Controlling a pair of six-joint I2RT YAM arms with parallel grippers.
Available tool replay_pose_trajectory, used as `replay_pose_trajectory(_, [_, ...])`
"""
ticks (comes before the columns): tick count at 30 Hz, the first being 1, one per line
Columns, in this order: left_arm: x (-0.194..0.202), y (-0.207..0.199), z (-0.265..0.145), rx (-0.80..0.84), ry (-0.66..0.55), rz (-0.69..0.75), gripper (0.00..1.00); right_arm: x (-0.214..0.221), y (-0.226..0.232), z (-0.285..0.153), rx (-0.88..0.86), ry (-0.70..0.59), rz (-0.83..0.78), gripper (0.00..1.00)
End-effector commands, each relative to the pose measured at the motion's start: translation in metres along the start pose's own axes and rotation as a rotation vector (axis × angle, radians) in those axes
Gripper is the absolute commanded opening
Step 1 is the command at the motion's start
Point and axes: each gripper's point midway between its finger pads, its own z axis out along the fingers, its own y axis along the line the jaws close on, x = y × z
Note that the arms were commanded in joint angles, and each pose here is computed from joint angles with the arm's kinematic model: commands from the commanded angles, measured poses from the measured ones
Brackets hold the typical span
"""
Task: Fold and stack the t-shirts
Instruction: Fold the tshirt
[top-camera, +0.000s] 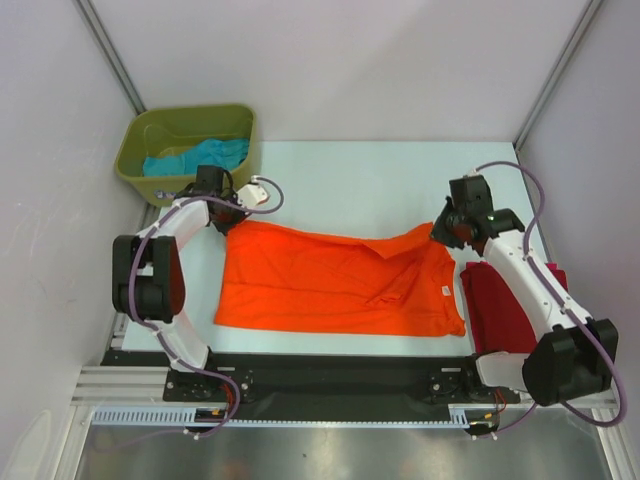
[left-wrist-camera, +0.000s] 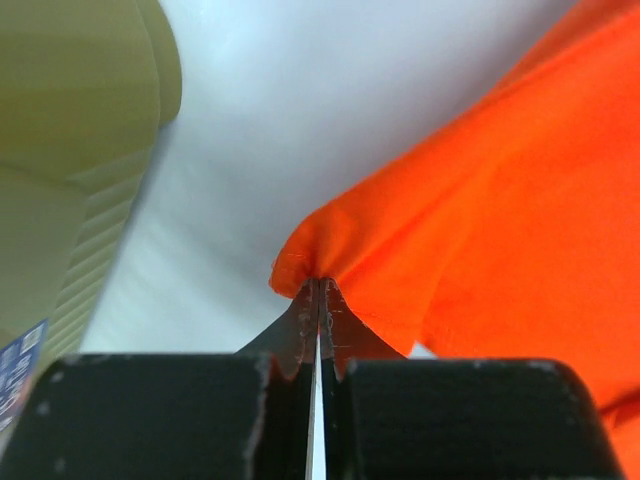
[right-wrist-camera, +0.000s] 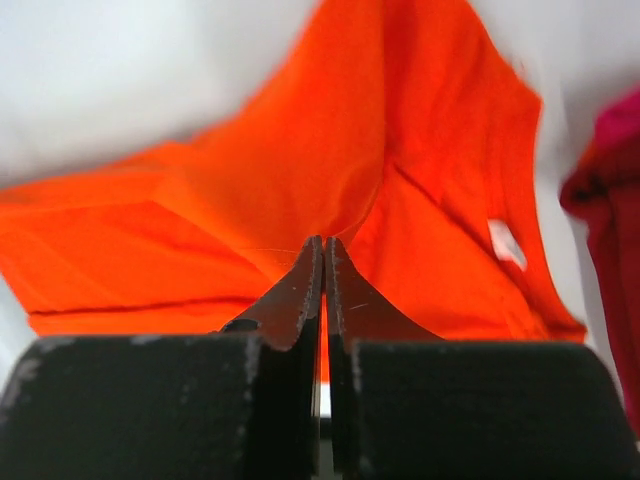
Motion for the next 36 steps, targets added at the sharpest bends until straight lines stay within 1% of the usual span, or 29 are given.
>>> replay_pose_trajectory(1, [-0.004, 0.002, -0.027, -0.035, -0.014, 0.098, 0.00, 0.027, -0.020, -0.013, 0.045, 0.051, 0.072, 0.00])
replay_pose_trajectory(3, [-0.001, -0.003, -0.038, -0.023, -0.003, 0.138, 0.00, 0.032, -0.024, -0.019, 0.044, 0.058, 0.083, 0.00])
replay_pose_trajectory(5, [0.007, -0.017, -0.046, 0.012, 0.016, 0.190, 0.00, 0.040, -0.031, -0.022, 0.055, 0.101, 0.105, 0.00])
replay_pose_trajectory(7, [0.022, -0.033, -0.047, 0.053, 0.056, 0.239, 0.00, 0.043, -0.035, -0.026, 0.048, 0.123, 0.112, 0.00])
replay_pose_trajectory(8, [0.028, -0.039, -0.053, 0.065, 0.077, 0.281, 0.00, 0.045, -0.044, -0.027, 0.072, 0.134, 0.115, 0.00])
replay_pose_trajectory(9, [0.037, -0.047, -0.052, 0.086, 0.095, 0.290, 0.01, 0.047, -0.043, -0.029, 0.055, 0.152, 0.121, 0.00])
replay_pose_trajectory(11, [0.045, -0.051, -0.056, 0.093, 0.124, 0.318, 0.00, 0.049, -0.046, -0.034, 0.041, 0.179, 0.127, 0.00])
replay_pose_trajectory(14, [0.052, -0.055, -0.054, 0.094, 0.142, 0.324, 0.00, 0.055, -0.049, -0.036, 0.037, 0.207, 0.127, 0.00])
replay_pose_trajectory(18, [0.056, -0.071, -0.051, 0.148, 0.138, 0.305, 0.00, 0.087, -0.060, -0.027, 0.049, 0.272, 0.157, 0.00])
replay_pose_trajectory(23, [0.075, -0.087, -0.046, 0.188, 0.178, 0.326, 0.00, 0.101, -0.071, -0.014, 0.067, 0.269, 0.183, 0.00])
replay_pose_trajectory(24, [0.078, -0.089, -0.045, 0.194, 0.187, 0.326, 0.00, 0.106, -0.074, -0.011, 0.076, 0.286, 0.189, 0.00])
replay_pose_trajectory(26, [0.077, -0.090, -0.047, 0.198, 0.189, 0.319, 0.00, 0.108, -0.076, -0.008, 0.084, 0.292, 0.186, 0.00])
replay_pose_trajectory(31, [0.057, -0.075, -0.062, 0.184, 0.161, 0.289, 0.01, 0.098, -0.088, -0.005, 0.128, 0.268, 0.180, 0.00])
replay_pose_trajectory(33, [0.050, -0.068, -0.067, 0.166, 0.151, 0.288, 0.00, 0.093, -0.093, -0.007, 0.128, 0.263, 0.215, 0.00])
replay_pose_trajectory(36, [0.052, -0.068, -0.071, 0.173, 0.163, 0.286, 0.00, 0.084, -0.096, -0.008, 0.119, 0.238, 0.237, 0.00])
